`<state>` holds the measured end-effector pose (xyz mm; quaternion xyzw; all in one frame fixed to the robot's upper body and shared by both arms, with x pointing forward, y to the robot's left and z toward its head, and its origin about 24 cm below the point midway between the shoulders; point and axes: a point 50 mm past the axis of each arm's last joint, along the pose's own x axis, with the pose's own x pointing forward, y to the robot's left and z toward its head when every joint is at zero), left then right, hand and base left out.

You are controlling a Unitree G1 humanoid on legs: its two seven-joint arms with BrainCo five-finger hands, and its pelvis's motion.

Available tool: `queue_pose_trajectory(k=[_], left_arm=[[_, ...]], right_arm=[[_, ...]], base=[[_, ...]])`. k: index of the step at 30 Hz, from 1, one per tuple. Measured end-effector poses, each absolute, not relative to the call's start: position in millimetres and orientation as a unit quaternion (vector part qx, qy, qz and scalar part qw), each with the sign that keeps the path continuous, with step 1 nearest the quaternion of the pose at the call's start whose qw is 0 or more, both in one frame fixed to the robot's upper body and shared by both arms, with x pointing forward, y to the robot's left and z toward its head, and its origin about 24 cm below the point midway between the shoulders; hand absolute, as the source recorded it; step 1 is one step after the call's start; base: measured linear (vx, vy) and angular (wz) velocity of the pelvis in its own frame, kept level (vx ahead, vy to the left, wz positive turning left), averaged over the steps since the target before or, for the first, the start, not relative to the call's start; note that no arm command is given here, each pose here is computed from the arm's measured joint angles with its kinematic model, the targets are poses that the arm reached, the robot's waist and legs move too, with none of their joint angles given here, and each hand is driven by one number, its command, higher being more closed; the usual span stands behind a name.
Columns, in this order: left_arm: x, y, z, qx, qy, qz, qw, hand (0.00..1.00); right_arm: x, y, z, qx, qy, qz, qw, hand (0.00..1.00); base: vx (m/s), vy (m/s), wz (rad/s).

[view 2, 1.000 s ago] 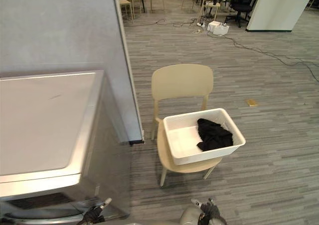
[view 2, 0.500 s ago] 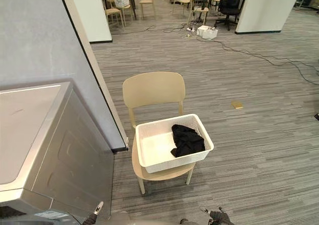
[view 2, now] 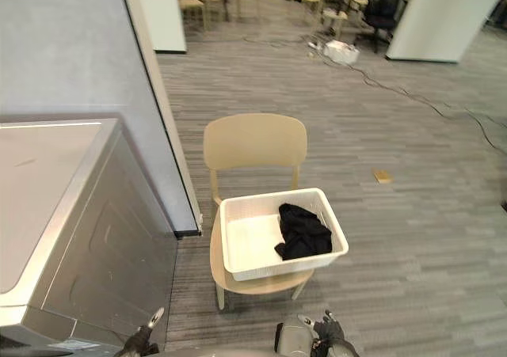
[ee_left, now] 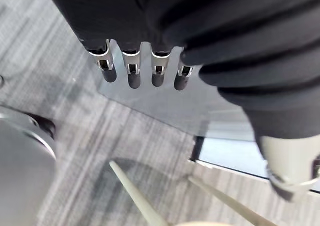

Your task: Pick up the laundry basket with both hands and put the clothes into the washing machine.

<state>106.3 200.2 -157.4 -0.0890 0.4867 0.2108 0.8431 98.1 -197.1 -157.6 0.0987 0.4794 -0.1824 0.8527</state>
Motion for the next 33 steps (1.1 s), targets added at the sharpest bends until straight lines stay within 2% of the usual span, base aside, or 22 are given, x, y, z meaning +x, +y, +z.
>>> queue_pose_trajectory(k=[2, 6, 10, 14, 17, 23, 27, 29, 33], left_arm=[[115.1, 196.9, -154.7, -0.094, 0.472, 0.209, 0.851, 0.0], [99.9, 196.3, -158.4, -0.094, 0.485, 0.217, 0.842, 0.0], [87.6, 177.8, -165.4, -0.118, 0.511, 0.211, 0.825, 0.0], [84.8, 186.1, -165.3, -0.119, 0.51, 0.225, 0.821, 0.0], [76.4, 191.7, -166.7, -0.115, 0.52, 0.232, 0.814, 0.0], [64.7, 197.7, -168.9, -0.111, 0.534, 0.241, 0.803, 0.0], [68.9, 206.0, -166.9, -0.095, 0.53, 0.24, 0.808, 0.0], [69.7, 205.5, -166.7, -0.085, 0.53, 0.238, 0.809, 0.0], [69.2, 192.7, -168.3, -0.083, 0.536, 0.224, 0.81, 0.0]], right_arm=[[96.8, -197.0, -158.2, 0.104, 0.482, -0.186, 0.85, 0.0], [79.0, -195.0, -164.9, 0.124, 0.511, -0.204, 0.826, 0.0], [75.6, -216.7, -163.8, 0.113, 0.515, -0.229, 0.818, 0.0], [75.5, -214.2, -165.0, 0.119, 0.518, -0.231, 0.815, 0.0], [71.1, -217.2, -166.4, 0.155, 0.515, -0.268, 0.799, 0.0], [74.6, -228.0, -163.4, 0.201, 0.486, -0.321, 0.788, 0.0], [99.4, -236.5, -142.5, 0.196, 0.399, -0.339, 0.829, 0.0], [120.1, -251.9, -115.4, 0.167, 0.317, -0.354, 0.864, 0.0], [158.6, -271.5, -61.0, 0.105, 0.183, -0.362, 0.908, 0.0]], base=[[0.13, -0.306, 0.71], [0.14, -0.469, 0.18], [-0.02, -0.358, 0.15], [-0.1, -0.248, 0.68], [-0.12, -0.086, 0.38], [-0.08, 0.148, -0.16], [0.02, 0.096, -0.15], [0.1, 0.007, 0.1], [0.18, -0.042, -0.09]])
